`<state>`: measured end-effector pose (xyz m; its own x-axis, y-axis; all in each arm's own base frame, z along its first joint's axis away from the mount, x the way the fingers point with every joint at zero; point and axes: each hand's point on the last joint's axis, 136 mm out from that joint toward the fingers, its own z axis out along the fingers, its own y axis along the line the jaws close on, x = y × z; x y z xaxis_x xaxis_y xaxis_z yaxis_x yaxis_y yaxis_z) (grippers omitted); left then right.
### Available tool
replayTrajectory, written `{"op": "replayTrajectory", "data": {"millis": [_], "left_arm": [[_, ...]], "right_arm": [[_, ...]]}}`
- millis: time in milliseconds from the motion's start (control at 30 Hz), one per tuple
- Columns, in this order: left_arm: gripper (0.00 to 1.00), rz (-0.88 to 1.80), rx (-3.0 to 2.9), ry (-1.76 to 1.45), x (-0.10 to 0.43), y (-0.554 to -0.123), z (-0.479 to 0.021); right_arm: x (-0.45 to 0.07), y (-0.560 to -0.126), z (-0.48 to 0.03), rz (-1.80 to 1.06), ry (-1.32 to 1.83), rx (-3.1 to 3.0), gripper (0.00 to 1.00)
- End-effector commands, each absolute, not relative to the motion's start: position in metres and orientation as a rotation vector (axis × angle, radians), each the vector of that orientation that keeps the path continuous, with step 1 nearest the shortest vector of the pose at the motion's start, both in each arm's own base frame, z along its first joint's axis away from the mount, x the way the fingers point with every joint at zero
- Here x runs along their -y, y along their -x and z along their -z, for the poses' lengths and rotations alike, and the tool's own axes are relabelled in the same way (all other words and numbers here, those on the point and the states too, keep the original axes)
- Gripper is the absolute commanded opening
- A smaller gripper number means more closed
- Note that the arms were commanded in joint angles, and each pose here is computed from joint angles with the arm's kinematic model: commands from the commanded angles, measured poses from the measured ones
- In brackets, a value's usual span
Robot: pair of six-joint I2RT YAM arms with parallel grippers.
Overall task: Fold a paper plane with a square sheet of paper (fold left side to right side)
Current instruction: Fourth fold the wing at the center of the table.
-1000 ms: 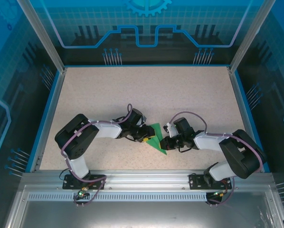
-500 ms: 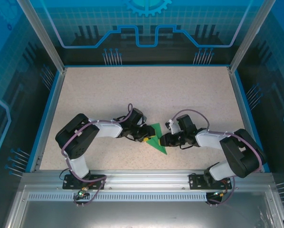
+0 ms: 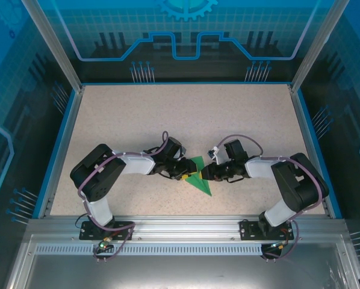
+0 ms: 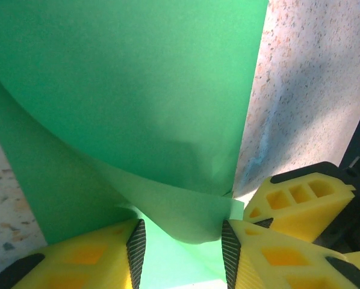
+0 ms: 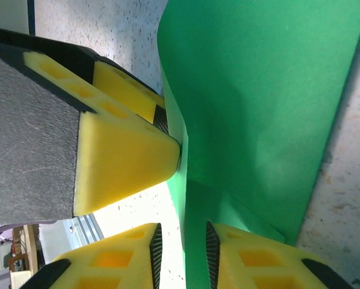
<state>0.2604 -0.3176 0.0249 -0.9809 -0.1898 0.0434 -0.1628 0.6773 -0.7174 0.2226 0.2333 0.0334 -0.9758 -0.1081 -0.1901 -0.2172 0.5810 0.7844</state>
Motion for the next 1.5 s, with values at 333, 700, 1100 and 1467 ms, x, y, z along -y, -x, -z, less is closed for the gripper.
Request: {"op": "replayTrajectory", "data": {"millis": [333,700,1100,1467], "left_arm": [[0.42,1.116,-2.903,0.3,0.309,-0.253,-0.008],[0.42,1.113,-2.903,0.3,0.308,-0.253,-0.008],[0.42,1.112,-2.903,0.299,0.308,-0.252,-0.008],[0.42,1.111,-2.907,0.296,0.308,-0.251,-0.008]], "right_arm": [[-0.229,-0.229,-0.031,-1.323,0.287,-2.707,0.06],[-0.216,-0.23,-0.022,-1.227,0.246,-2.752,0.05],[-0.21,-0.235,-0.021,-1.161,0.245,-2.76,0.06],[-0.206,-0.234,-0.013,-1.128,0.239,-2.794,0.06]]}}
